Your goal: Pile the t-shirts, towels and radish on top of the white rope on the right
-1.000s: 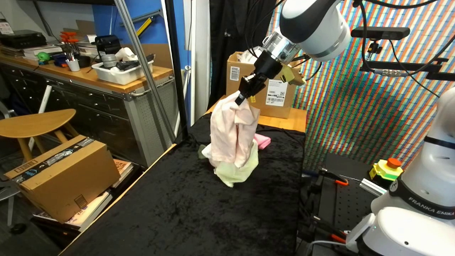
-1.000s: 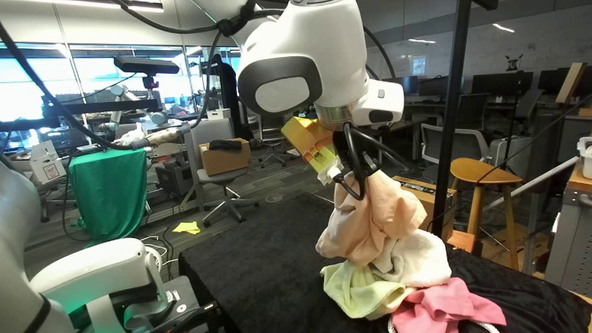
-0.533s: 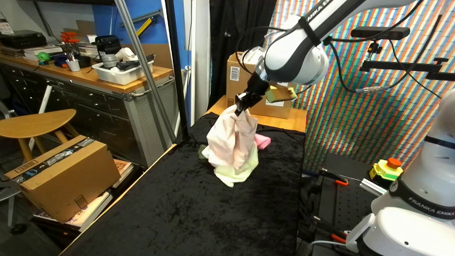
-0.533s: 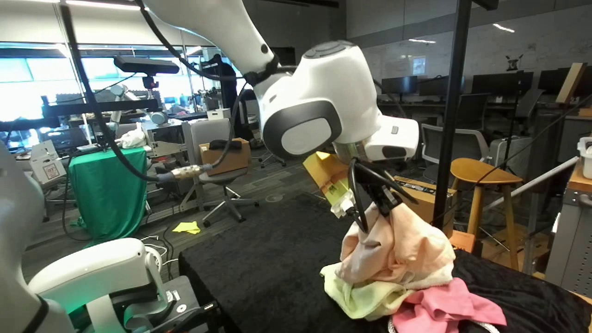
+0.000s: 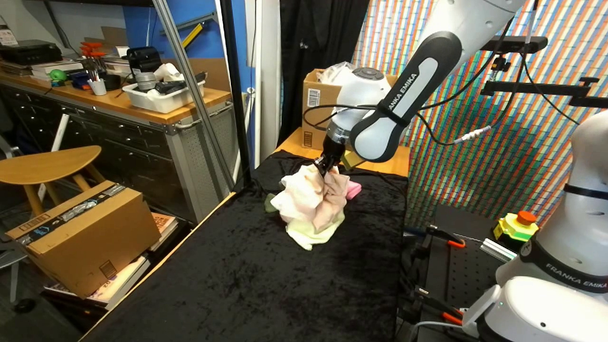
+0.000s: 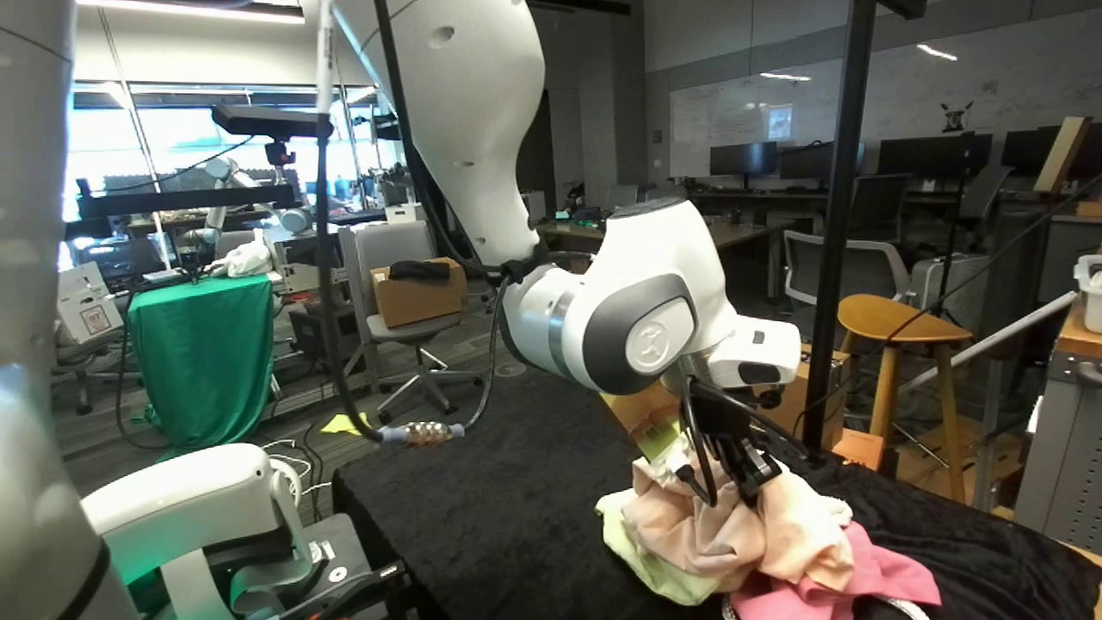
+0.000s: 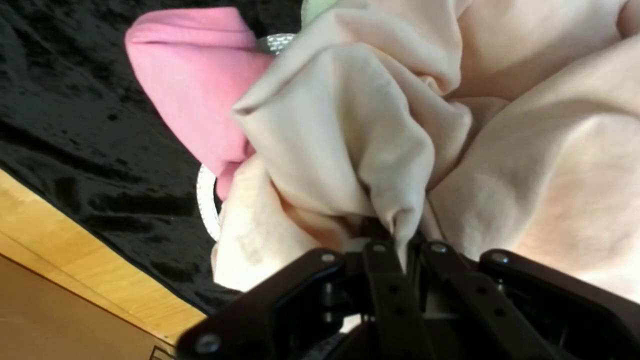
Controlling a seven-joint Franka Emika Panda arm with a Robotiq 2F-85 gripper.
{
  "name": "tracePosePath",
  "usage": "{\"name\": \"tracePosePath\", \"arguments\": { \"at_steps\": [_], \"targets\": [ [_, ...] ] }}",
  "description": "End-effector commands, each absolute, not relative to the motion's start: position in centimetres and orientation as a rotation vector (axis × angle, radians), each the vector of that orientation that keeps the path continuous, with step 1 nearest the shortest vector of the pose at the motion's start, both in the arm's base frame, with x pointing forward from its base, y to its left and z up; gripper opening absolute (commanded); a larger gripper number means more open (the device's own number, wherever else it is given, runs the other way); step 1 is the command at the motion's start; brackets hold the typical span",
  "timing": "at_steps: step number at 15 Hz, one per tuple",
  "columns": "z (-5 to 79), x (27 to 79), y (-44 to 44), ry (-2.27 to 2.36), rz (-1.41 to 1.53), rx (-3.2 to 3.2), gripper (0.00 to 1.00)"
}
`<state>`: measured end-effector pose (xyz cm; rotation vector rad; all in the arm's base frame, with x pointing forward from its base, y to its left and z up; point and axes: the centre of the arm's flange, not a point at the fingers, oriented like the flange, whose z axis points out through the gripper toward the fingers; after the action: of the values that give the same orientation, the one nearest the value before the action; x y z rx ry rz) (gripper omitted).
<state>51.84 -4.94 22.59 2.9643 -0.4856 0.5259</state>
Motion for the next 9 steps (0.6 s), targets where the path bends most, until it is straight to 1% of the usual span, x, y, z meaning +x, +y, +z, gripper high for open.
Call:
{"name": "tracePosePath", "arguments": {
  "at_steps": [1,2,4,5,7,9],
  "targets": [
    [23.7,54.1,-2.2,-0.506,0.526,2.911,0.06],
    [24.1,54.4,-1.8,-0.503,0.529,2.914,0.3],
    [25.1,54.5,-0.9,-0.476,0.515,2.94,0.39],
    [25.7,54.4,-0.6,-0.452,0.502,2.959,0.48],
    [27.2,53.9,-0.1,-0.41,0.465,3.0,0.62],
    [29.0,53.3,0.3,-0.379,0.428,3.033,0.78]
  ]
}}
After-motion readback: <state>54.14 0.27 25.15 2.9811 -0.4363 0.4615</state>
